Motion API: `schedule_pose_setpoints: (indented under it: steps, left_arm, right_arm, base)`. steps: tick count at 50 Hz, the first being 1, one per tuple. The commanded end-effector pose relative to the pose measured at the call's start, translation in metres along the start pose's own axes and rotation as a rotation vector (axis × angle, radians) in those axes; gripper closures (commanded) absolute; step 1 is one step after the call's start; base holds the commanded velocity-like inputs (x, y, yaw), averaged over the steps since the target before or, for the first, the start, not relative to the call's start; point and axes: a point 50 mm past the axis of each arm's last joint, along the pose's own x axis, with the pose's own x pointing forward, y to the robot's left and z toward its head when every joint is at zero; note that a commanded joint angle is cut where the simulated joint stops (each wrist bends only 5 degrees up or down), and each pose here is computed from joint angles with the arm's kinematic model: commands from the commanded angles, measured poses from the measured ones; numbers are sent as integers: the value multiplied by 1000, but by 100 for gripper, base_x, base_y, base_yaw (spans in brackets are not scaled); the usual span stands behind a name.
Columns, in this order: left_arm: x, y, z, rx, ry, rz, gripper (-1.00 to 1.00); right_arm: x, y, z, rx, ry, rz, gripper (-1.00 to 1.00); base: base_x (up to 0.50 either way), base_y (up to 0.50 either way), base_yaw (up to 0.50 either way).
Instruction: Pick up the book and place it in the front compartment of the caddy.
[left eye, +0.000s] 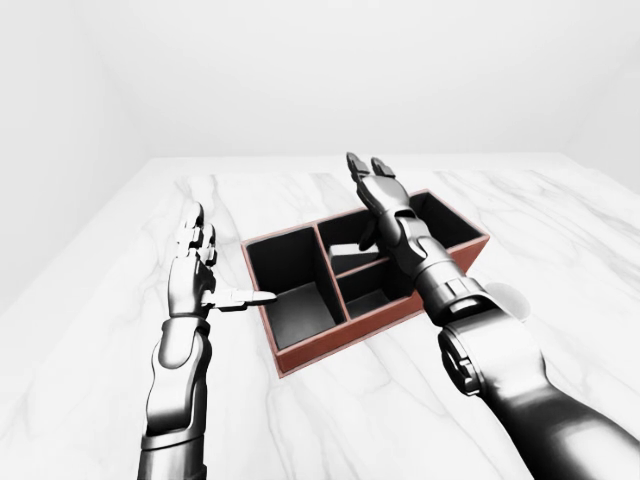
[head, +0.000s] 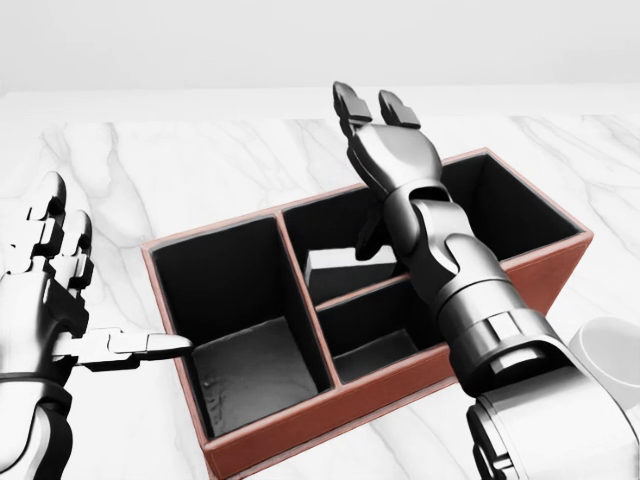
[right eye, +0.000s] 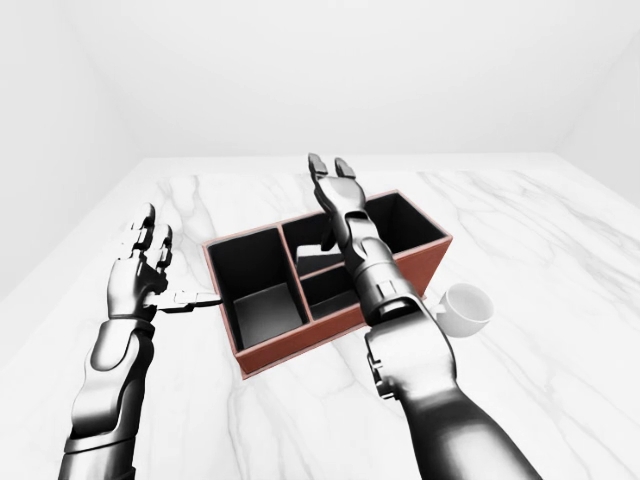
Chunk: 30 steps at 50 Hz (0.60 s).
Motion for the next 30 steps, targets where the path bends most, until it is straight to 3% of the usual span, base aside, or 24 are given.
schedule_pose_setpoints:
  steps: [1, 15, 21, 30]
  left_arm:
    - [0, 0, -1, 0, 4, 0, -100]
    - [0, 0, 0, 0, -1, 1, -100]
    - [0, 0, -1, -1, 2, 1, -100]
    - [0, 0, 1, -2, -5, 3, -100]
  right_arm:
    - [-1, 3, -3, -19, 5, 2, -100]
    - [-1, -6, 0, 35, -12, -9, -100]
    - [-2, -19, 7, 145, -54, -18, -100]
    - [-22, -46, 27, 318, -224, -64, -100]
  base:
    - [0, 0, 0]
    - [0, 0, 0]
    - [0, 0, 0]
    - [0, 0, 0]
